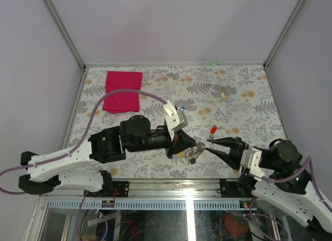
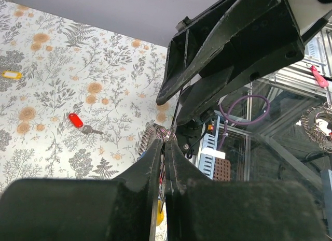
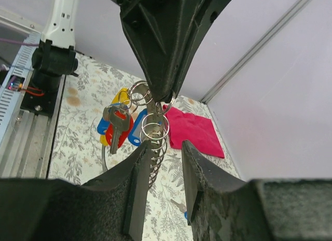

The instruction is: Put the keys on the keyring

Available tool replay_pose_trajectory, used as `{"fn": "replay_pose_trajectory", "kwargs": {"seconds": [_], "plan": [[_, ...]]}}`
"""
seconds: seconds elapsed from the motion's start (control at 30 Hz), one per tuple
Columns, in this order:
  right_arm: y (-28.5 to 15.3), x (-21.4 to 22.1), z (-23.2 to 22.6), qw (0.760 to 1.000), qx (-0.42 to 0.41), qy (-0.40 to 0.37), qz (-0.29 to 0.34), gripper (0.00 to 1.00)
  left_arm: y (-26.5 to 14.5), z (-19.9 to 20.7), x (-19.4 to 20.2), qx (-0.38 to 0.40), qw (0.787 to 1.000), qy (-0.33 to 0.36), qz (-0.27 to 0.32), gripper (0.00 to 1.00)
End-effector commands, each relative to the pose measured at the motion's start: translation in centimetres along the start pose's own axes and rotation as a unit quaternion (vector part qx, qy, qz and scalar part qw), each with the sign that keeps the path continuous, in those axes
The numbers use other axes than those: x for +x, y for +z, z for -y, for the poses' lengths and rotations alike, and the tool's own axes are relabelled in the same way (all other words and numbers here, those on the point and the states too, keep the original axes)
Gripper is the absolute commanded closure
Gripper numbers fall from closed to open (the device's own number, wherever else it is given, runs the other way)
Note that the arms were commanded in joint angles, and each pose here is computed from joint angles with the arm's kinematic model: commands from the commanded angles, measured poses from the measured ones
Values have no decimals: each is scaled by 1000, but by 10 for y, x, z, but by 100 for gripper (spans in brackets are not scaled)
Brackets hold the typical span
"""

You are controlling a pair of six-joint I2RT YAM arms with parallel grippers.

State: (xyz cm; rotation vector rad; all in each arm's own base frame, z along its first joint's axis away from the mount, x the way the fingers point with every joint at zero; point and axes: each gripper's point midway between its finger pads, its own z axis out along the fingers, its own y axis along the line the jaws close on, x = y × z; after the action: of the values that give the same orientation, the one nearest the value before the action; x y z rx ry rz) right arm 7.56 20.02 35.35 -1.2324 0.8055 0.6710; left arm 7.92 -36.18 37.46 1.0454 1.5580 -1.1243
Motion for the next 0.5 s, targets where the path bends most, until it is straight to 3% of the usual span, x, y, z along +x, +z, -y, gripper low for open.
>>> {"fn": "replay_pose_trajectory", "kwargs": {"seconds": [0.0, 0.47], "plan": [[3, -15, 7, 998, -10, -57, 17, 64, -6, 0, -34, -12, 998, -9, 53, 100], [11, -12, 1, 997, -34, -59, 22, 62, -9, 1, -36, -10, 998, -11, 55, 100]]}}
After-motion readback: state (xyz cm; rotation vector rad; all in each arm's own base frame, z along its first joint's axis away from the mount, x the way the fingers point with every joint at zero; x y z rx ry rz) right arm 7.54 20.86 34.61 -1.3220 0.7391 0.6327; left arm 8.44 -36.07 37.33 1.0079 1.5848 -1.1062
